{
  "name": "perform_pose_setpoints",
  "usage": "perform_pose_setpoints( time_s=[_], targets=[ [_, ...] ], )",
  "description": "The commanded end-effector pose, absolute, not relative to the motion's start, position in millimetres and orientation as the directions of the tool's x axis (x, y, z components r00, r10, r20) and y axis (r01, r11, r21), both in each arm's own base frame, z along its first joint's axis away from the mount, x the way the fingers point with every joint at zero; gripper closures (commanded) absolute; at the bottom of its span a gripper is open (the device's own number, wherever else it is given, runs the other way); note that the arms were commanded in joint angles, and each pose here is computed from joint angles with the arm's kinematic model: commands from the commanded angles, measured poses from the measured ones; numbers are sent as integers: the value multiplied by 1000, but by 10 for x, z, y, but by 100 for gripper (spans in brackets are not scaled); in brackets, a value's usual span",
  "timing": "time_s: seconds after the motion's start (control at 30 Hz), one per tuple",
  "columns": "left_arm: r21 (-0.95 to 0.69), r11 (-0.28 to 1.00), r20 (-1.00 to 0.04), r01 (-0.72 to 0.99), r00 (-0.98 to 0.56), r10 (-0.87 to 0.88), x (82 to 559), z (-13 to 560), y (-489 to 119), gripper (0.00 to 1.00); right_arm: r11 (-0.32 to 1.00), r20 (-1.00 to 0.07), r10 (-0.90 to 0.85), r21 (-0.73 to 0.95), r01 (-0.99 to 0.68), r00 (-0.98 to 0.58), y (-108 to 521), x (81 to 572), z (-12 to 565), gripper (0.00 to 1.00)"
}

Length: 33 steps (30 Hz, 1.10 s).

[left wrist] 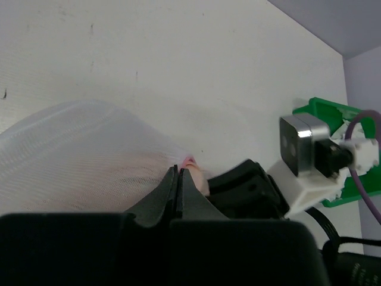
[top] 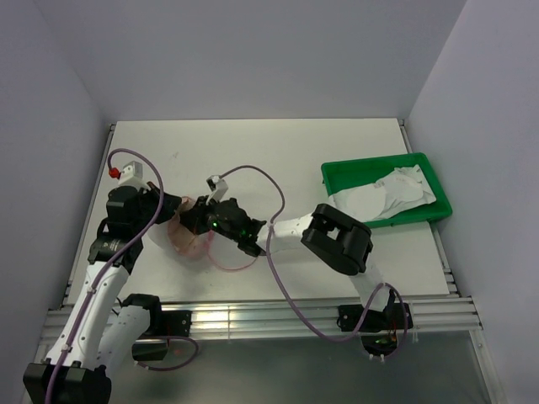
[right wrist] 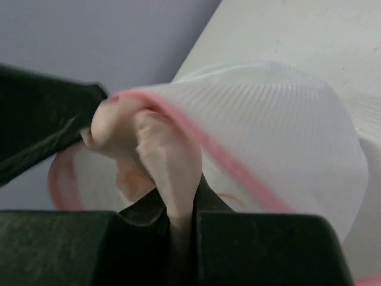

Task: Place the bra in the laundry bag and zip it closed

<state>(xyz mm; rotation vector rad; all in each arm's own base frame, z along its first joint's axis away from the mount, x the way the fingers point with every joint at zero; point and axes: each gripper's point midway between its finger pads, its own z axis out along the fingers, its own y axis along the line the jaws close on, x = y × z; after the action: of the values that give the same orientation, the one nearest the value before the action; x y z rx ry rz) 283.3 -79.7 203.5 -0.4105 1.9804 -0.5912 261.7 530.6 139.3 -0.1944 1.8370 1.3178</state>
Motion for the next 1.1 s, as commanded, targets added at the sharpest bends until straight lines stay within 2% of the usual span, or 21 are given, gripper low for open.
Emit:
perform_pose_setpoints(
  time_s=[0.0, 0.17, 0.4, 0.5, 0.53, 0.6, 0.63, 0.67, 0.73, 0.83, 1.07],
  targets=[
    [-608, 792, -720, 50, -456, -523, 2785, 2170, -937, 100, 490, -733, 253, 660, -569, -632, 5516, 2746, 1465, 100],
    [-612, 790, -711, 25, -455, -537, 2784, 2136, -911, 100, 575, -704, 183, 643, -506, -686, 5590, 2880, 1199, 100],
    [-630, 775, -688, -49, -427, -587, 2828, 2093, -826, 100, 657, -699, 222, 622, -425, -679, 5564, 3115, 1156, 100],
    [-639, 765, -676, -82, -414, -609, 2839, 2008, -790, 100, 644, -694, 259, 643, -415, -672, 5525, 3108, 1299, 87],
    [-646, 757, -664, -98, -417, -620, 2832, 1943, -786, 100, 634, -689, 266, 652, -417, -674, 5481, 3069, 1349, 70],
    [-656, 747, -657, -110, -404, -636, 2842, 1919, -771, 100, 630, -696, 260, 648, -428, -670, 5445, 3040, 1419, 50],
    [-661, 740, -651, -129, -392, -650, 2840, 1890, -744, 100, 632, -700, 232, 637, -442, -676, 5404, 2985, 1433, 34],
    [-660, 738, -653, -140, -380, -655, 2842, 1891, -719, 100, 636, -701, 216, 629, -446, -680, 5373, 2962, 1421, 27],
    [-660, 733, -656, -167, -348, -670, 2840, 1896, -653, 100, 637, -697, 176, 619, -459, -695, 5277, 2899, 1407, 20],
    [-669, 724, -651, -167, -338, -680, 2838, 1897, -650, 100, 643, -688, 136, 609, -465, -713, 5063, 2855, 1386, 17],
    [-678, 721, -651, -144, -337, -680, 2862, 1937, -683, 100, 658, -700, 74, 569, -493, -710, 4578, 2783, 1520, 2]
  ],
)
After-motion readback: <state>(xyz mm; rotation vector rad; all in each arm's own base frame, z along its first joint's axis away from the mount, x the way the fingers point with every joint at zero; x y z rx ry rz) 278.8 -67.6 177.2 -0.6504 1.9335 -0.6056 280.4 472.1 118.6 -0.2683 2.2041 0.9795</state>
